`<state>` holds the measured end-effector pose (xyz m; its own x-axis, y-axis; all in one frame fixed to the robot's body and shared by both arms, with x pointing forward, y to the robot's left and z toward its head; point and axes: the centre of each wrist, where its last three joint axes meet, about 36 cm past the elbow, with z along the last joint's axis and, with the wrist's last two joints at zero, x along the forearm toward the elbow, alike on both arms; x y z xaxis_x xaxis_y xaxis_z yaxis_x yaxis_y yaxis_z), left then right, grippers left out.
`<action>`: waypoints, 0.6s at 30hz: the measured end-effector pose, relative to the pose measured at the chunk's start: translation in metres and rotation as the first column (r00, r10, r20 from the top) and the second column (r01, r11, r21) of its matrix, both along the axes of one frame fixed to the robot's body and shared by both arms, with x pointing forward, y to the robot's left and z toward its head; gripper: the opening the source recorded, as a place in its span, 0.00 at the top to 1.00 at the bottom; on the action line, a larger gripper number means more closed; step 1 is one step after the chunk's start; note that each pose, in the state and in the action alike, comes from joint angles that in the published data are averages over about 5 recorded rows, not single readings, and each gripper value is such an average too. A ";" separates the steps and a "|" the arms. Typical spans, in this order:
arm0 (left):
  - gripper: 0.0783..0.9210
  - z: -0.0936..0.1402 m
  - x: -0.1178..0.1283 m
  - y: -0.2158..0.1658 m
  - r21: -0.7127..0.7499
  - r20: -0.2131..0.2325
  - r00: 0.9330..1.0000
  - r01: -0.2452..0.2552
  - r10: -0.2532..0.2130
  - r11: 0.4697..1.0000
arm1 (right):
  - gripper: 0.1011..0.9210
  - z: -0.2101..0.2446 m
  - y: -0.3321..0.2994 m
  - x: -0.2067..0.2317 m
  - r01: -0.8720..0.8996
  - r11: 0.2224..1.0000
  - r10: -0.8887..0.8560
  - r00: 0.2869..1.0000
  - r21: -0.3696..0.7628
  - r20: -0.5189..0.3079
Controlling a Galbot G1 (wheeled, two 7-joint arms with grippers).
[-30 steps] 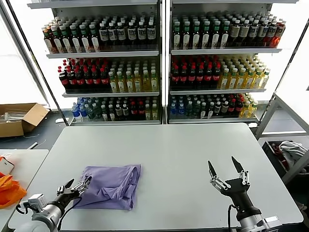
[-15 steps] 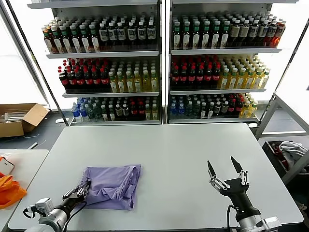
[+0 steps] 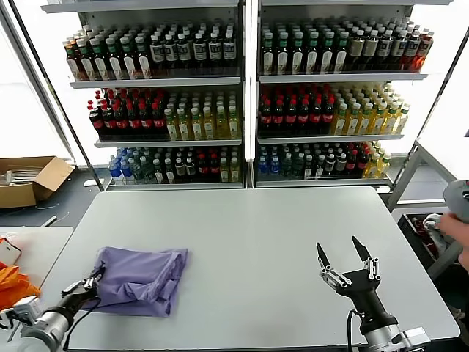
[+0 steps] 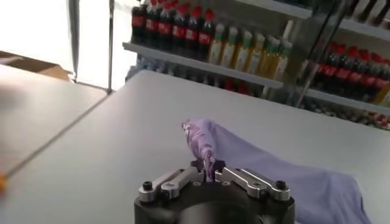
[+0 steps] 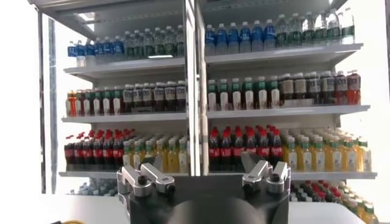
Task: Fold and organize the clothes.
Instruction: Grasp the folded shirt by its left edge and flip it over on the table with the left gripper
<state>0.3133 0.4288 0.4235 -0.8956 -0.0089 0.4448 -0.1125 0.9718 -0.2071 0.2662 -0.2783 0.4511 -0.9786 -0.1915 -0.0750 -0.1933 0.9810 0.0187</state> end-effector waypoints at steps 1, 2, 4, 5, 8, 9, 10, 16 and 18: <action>0.94 0.006 0.000 0.013 0.021 0.006 1.000 -0.017 0.017 1.000 | 0.12 0.000 0.000 0.000 0.000 1.000 0.000 1.000 0.001 0.000; 0.94 0.013 0.000 0.025 0.042 0.012 0.999 -0.034 0.034 0.999 | 0.12 -0.001 0.000 0.001 0.000 1.000 0.000 1.000 0.003 0.000; 0.94 0.030 0.000 0.050 0.085 0.030 0.997 -0.069 0.067 0.994 | 0.12 -0.001 0.001 0.002 0.001 1.000 -0.001 1.000 0.007 0.001; 0.94 0.040 -0.001 0.060 0.105 0.041 0.996 -0.084 0.081 0.991 | 0.12 -0.002 0.002 0.002 0.001 1.000 -0.001 1.000 0.009 0.002; 0.94 0.067 -0.002 0.084 0.150 0.073 0.991 -0.120 0.110 0.981 | 0.12 -0.002 0.003 0.004 0.000 1.000 0.000 1.000 0.013 0.004; 0.94 0.076 -0.002 0.088 0.160 0.083 0.990 -0.127 0.115 0.979 | 0.12 -0.002 0.003 0.004 0.000 1.000 0.000 1.000 0.015 0.004; 0.94 0.083 -0.003 0.090 0.169 0.092 0.989 -0.131 0.116 0.977 | 0.12 -0.002 0.003 0.004 0.000 1.000 0.000 1.000 0.015 0.005; 0.94 0.114 -0.002 0.066 0.211 0.138 0.989 -0.081 0.053 0.974 | 0.12 -0.001 0.003 0.003 0.003 1.000 -0.003 1.000 0.008 0.006; 0.94 0.116 0.000 0.048 0.223 0.141 0.990 -0.042 0.010 0.974 | 0.12 0.000 0.002 0.002 0.003 1.000 -0.003 1.000 0.004 0.008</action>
<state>0.3137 0.4766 0.5396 -0.9462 -0.1184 0.3011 -0.1239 0.9923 0.0008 0.2678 -0.2764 0.4514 -0.9786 -0.1883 -0.0832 -0.1907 0.9814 0.0215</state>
